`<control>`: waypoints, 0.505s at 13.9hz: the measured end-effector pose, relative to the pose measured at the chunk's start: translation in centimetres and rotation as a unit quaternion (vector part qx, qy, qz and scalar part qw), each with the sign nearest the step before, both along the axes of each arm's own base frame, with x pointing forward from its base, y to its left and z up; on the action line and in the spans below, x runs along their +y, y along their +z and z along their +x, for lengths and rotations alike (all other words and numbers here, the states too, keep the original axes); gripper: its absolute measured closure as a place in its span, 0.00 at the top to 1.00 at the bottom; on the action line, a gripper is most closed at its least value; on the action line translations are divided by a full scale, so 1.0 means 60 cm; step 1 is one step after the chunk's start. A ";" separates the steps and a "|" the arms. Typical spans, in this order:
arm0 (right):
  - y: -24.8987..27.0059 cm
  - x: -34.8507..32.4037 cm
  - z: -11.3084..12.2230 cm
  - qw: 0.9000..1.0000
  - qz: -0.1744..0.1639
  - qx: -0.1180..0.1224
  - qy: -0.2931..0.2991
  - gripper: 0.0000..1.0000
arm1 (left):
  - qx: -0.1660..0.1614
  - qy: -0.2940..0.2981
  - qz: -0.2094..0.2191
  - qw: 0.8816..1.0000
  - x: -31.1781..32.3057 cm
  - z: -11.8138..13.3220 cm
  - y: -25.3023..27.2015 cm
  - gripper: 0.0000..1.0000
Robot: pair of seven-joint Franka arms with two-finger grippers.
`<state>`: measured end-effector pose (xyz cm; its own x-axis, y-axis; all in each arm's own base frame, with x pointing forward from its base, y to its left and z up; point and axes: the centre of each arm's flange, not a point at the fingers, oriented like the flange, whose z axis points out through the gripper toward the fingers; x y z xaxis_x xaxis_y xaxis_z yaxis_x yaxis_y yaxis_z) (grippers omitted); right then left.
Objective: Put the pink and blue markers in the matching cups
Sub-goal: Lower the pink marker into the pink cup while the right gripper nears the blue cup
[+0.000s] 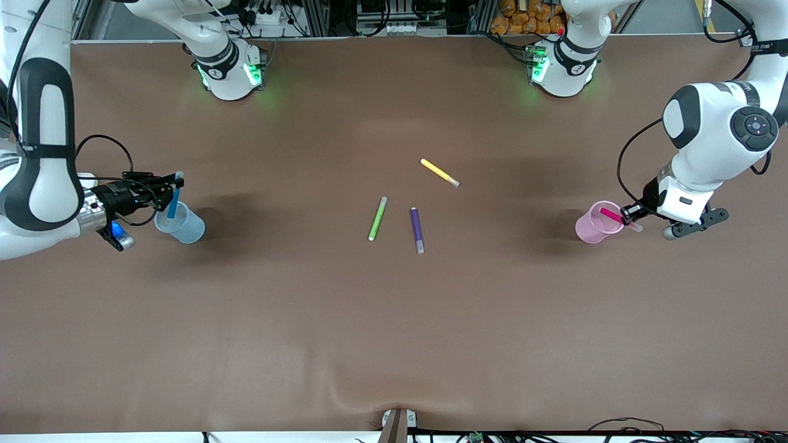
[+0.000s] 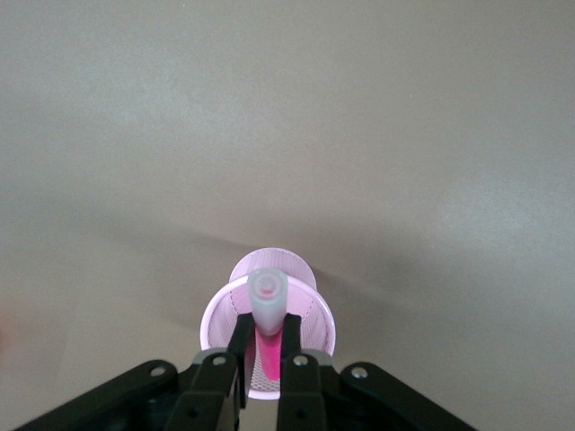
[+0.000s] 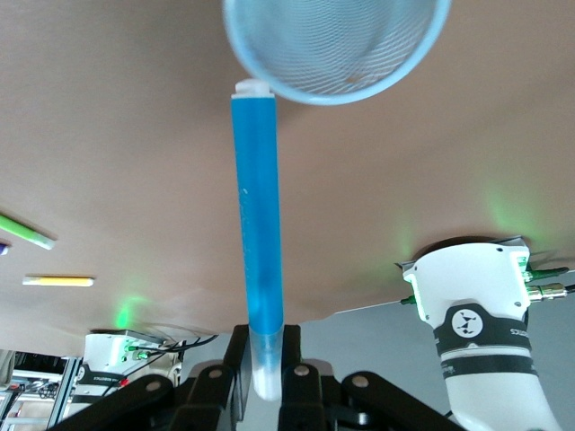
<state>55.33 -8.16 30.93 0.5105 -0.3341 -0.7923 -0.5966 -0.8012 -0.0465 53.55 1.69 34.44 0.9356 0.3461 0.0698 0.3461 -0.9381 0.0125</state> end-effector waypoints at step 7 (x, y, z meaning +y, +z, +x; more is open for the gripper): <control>-0.073 -0.053 -0.020 1.000 0.025 0.004 0.002 0.18 | 0.012 0.003 -0.001 1.000 0.004 -0.010 -0.018 0.15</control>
